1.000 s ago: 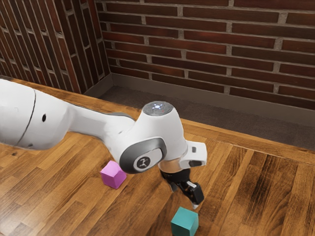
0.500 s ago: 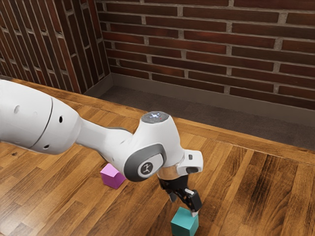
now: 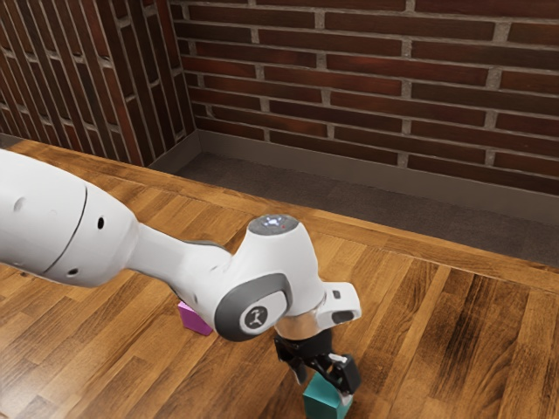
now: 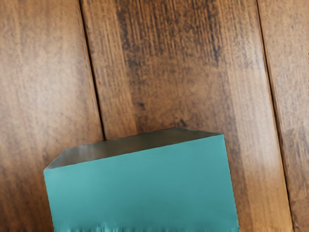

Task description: Pick up the blue block with one arm, and put the blue block on the pink block with one arm

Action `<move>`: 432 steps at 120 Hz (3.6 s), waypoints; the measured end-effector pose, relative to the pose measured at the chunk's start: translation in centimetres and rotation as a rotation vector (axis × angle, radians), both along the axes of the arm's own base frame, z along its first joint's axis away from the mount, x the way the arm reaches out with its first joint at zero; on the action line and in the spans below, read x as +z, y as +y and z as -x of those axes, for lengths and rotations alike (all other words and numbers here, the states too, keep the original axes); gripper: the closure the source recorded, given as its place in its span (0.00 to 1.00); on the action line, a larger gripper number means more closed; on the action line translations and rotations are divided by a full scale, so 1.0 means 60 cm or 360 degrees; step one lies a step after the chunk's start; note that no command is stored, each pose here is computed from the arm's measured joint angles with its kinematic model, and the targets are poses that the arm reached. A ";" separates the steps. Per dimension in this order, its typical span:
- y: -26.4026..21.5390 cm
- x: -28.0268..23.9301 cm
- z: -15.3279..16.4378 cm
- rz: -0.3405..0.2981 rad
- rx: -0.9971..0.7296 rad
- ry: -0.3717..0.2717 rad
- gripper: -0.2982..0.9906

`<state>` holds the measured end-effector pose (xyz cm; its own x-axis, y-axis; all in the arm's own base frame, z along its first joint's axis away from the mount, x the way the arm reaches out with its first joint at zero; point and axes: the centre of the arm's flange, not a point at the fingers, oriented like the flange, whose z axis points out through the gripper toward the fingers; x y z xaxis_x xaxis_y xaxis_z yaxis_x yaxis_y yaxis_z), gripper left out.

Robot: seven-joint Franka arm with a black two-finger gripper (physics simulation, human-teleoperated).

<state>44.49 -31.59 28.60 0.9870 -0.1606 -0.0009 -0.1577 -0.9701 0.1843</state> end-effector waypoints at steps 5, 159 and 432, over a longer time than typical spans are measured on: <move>0.000 0.000 0.003 -0.0002 0.0027 0.0007 0.23; -0.030 -0.039 -0.019 -0.0123 0.0157 0.0005 0.43; 0.485 0.109 -0.120 -0.0386 0.0228 0.0001 0.48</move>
<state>51.70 -2.51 35.13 0.9996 -0.0145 -0.0230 -0.0157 -0.9983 -0.0561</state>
